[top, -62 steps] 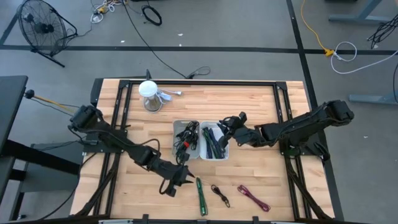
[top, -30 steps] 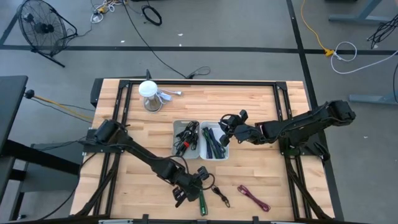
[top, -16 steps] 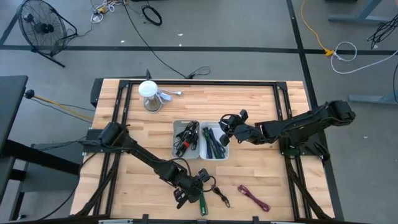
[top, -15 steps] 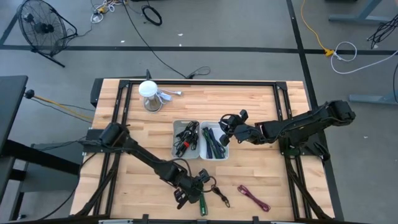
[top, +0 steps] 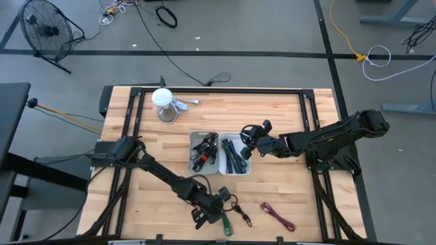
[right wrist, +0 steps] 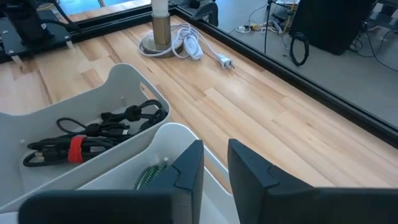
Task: Pick & Place USB Port
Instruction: Put the green charger cable into the white bin
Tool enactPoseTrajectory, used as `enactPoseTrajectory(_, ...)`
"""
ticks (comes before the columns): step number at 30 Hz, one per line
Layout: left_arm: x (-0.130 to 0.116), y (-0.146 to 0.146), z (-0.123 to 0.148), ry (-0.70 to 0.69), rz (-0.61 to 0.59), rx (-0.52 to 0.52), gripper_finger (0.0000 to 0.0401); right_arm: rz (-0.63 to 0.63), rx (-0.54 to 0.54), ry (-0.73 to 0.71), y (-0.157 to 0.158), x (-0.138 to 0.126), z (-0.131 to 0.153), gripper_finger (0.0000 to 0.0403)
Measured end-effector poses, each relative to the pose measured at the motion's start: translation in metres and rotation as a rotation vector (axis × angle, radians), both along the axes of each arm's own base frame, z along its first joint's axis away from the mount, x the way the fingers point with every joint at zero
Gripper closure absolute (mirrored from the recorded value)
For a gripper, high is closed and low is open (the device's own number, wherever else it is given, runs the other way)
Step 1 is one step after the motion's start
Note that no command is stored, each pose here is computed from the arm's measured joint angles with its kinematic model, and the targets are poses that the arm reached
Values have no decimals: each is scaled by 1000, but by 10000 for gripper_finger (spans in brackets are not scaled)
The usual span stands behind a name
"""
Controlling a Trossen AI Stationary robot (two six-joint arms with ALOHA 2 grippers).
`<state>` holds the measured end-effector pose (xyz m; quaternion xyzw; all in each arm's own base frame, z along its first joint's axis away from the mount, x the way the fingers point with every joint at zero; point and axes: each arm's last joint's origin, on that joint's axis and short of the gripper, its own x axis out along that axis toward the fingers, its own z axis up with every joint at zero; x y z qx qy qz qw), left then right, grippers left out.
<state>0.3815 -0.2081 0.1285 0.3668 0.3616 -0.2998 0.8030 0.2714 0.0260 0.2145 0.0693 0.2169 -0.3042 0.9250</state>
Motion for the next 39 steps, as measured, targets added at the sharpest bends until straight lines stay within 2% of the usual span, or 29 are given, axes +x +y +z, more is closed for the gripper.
enactPoseTrajectory(7,4,3,-7,0,16,4,297,0,0,2,0,0,0,327)
enactPoseTrajectory(11,8,10,-8,9,81,-34,301,-1,0,2,0,0,0,328)
enactPoseTrajectory(13,9,12,-9,26,118,-52,317,0,0,3,0,0,0,327)
enactPoseTrajectory(17,10,17,-11,40,165,-56,378,-1,1,3,0,0,0,328)
enactPoseTrajectory(22,11,19,-10,49,246,-104,379,0,0,4,0,0,0,328)
enactPoseTrajectory(26,10,21,-1,99,277,-220,379,-1,-2,12,0,-1,-1,327)
enactPoseTrajectory(31,0,17,13,144,295,-251,379,7,-16,30,0,-1,-2,328)
enactPoseTrajectory(35,-7,14,33,130,316,-286,379,1,-17,32,-2,-1,-2,328)
enactPoseTrajectory(39,-14,16,65,57,371,-328,379,-13,-18,37,-6,-1,-2,328)
